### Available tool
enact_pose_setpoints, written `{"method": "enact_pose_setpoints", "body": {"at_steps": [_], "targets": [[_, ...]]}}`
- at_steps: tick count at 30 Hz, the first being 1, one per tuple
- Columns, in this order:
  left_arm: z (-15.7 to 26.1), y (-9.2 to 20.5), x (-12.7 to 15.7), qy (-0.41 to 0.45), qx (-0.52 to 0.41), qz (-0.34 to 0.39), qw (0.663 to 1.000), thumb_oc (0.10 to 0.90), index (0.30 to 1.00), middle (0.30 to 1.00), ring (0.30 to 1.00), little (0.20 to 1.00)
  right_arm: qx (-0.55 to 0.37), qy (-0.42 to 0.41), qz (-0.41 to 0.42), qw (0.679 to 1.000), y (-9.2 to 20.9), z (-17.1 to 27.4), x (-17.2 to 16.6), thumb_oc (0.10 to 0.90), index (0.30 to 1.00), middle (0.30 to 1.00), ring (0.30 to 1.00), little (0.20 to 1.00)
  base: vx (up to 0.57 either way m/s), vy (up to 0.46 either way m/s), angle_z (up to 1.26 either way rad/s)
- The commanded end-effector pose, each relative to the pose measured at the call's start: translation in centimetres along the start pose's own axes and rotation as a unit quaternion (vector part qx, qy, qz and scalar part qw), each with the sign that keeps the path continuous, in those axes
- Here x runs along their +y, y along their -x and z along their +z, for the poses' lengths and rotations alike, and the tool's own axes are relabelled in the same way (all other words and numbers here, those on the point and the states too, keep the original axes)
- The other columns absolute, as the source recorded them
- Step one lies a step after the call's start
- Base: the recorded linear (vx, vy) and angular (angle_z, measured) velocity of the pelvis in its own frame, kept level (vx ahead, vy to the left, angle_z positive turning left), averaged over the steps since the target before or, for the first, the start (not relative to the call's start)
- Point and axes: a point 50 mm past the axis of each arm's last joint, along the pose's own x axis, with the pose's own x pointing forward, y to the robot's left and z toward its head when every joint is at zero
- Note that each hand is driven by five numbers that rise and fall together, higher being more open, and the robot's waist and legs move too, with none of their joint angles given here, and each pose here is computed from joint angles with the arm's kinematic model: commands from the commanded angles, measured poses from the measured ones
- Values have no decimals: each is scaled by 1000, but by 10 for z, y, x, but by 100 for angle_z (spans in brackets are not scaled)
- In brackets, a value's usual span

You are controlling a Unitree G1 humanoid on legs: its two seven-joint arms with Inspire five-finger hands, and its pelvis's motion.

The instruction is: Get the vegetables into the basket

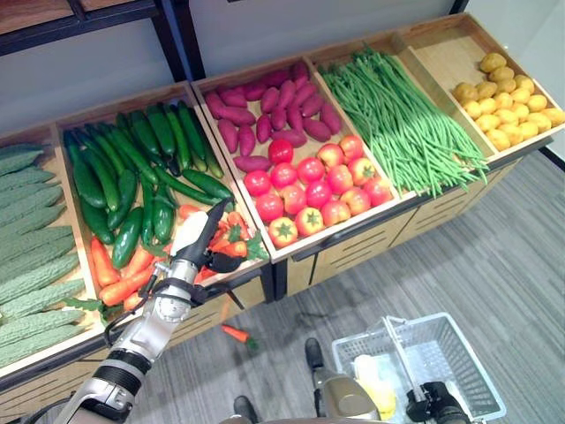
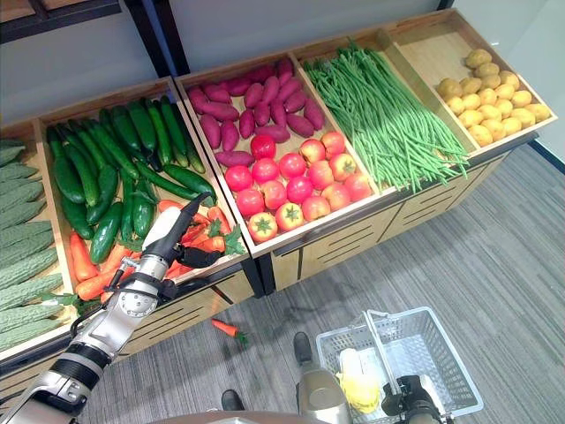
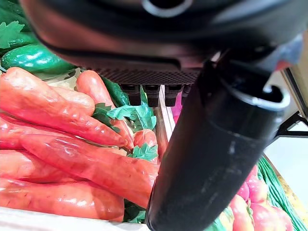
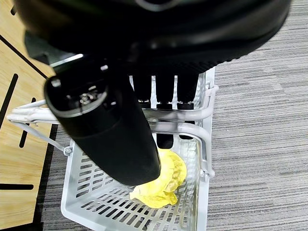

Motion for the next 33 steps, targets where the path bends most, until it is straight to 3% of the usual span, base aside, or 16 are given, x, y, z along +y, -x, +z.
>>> {"method": "enact_pose_setpoints", "body": {"at_steps": [1, 9, 10, 12, 25, 33], "targets": [[35, -26, 43, -27, -92, 71, 993, 900, 1000, 1000, 1000, 1000, -26, 13, -35, 999, -5, 10, -20, 400, 300, 300, 300, 300, 0, 0, 0], [15, -30, 29, -108, -52, 30, 992, 900, 1000, 1000, 1000, 1000, -42, 17, -41, 998, -7, 20, -23, 400, 300, 300, 300, 300, 0, 0, 0], [11, -31, 25, -123, -44, 21, 991, 808, 871, 871, 871, 871, -44, 20, -42, 998, -7, 21, -24, 400, 300, 300, 300, 300, 0, 0, 0], [2, -36, 19, -159, -21, 10, 987, 400, 300, 300, 300, 300, -54, 22, -44, 997, -8, 27, -25, 400, 300, 300, 300, 300, 0, 0, 0], [-19, -37, 0, -200, 32, -19, 979, 400, 300, 300, 300, 300, -64, 24, -47, 997, -9, 34, -25, 400, 300, 300, 300, 300, 0, 8, -11], [-18, -33, 10, -184, 27, 23, 982, 400, 300, 300, 300, 300, -49, 22, -51, 997, -8, 23, -26, 400, 300, 300, 300, 300, -1, 1, -1]]}}
